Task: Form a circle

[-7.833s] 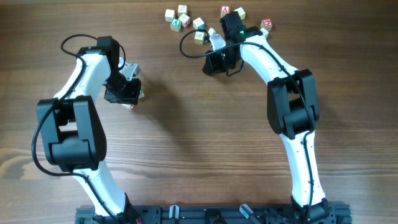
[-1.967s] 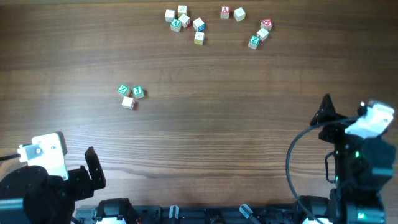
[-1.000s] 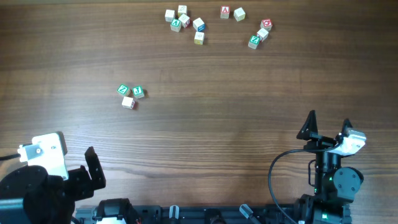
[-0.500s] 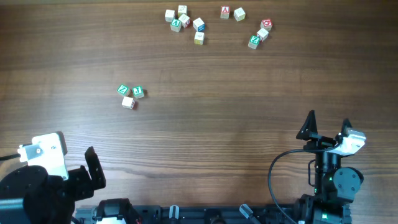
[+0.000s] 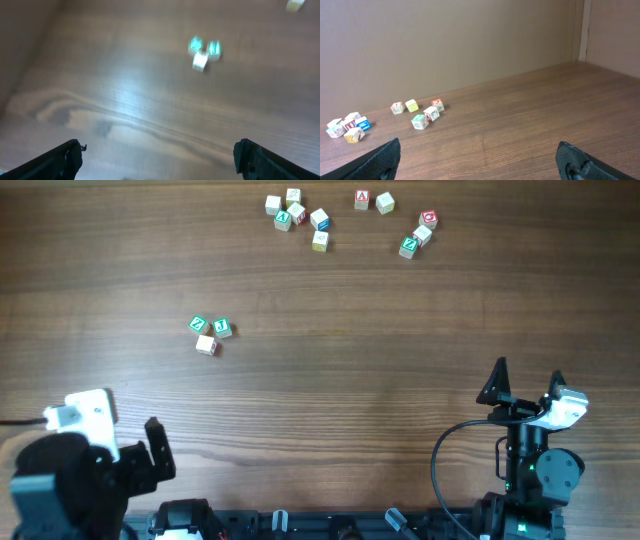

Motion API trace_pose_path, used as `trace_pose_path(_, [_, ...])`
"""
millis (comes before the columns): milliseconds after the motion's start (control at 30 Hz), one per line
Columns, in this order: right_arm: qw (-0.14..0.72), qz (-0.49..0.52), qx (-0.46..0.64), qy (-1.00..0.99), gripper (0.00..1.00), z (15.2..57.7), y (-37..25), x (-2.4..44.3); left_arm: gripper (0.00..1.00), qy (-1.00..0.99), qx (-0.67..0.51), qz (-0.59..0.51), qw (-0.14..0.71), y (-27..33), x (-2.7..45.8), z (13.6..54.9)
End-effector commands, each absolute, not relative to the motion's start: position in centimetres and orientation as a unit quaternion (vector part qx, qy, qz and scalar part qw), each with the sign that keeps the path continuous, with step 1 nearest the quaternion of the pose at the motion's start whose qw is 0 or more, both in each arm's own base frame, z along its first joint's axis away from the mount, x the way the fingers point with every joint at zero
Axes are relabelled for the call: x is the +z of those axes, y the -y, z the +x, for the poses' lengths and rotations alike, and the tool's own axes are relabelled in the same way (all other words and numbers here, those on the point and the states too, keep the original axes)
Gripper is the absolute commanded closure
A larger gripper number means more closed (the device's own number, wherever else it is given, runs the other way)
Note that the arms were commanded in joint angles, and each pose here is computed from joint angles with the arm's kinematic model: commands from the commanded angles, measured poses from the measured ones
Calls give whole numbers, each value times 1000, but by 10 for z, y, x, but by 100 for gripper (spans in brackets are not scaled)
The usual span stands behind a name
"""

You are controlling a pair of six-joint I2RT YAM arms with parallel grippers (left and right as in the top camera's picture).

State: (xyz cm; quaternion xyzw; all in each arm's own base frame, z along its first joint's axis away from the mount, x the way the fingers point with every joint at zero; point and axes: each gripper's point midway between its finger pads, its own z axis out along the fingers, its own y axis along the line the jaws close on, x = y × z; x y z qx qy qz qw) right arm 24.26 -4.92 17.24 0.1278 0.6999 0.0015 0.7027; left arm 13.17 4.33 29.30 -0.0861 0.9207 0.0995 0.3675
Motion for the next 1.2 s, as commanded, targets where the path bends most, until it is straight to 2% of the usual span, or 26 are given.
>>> trace_pose_path(0, [708, 126, 10, -695, 0, 242, 47, 176, 0, -946, 103, -83, 295, -43, 233, 121])
trace_pose_path(100, [708, 126, 10, -695, 0, 242, 47, 176, 0, -951, 112, -81, 279, -45, 206, 101])
trace_pose_path(200, [708, 126, 10, -695, 0, 242, 47, 176, 0, -955, 116, -80, 263, -45, 199, 76])
trace_pose_path(300, [708, 126, 10, -695, 0, 242, 47, 176, 0, -954, 116, -80, 265, -45, 198, 70])
trace_pose_path(333, [708, 126, 10, -695, 0, 242, 47, 176, 14, -954, 116, -80, 263, -44, 197, 69])
trace_pose_path(367, [708, 126, 10, -695, 0, 242, 47, 176, 0, -955, 115, -78, 263, -44, 197, 69])
trace_pose_path(467, [708, 126, 10, -695, 0, 242, 47, 176, 0, -954, 93, -67, 276, -36, 198, 72])
trace_pose_path(533, [708, 126, 10, -695, 0, 242, 47, 176, 0, -922, 124, -79, 359, -49, 223, 94])
trace_pose_path(567, [708, 126, 10, -695, 0, 242, 47, 176, 0, -883, 139, -99, 438, -57, 253, 113])
trace_pose_path(633, [708, 126, 10, -695, 0, 242, 47, 176, 0, -801, 96, -128, 576, -52, 314, 140])
trace_pose_path(700, [708, 126, 10, -695, 0, 242, 47, 176, 0, -770, 41, -122, 625, -37, 330, 156])
trace_pose_path(833, [708, 126, 10, -695, 0, 242, 47, 176, 0, -793, 5, -97, 601, -23, 259, 197])
trace_pose_path(900, [708, 126, 10, -695, 0, 242, 47, 176, 0, -780, -19, -83, 620, -16, 231, 217])
trace_pose_path(1000, [708, 126, 10, -695, 0, 242, 47, 176, 0, -753, -27, -75, 653, -16, 206, 236])
trace_pose_path(1167, [708, 126, 10, -695, 0, 242, 47, 176, 0, -751, -34, -70, 655, -14, 173, 246])
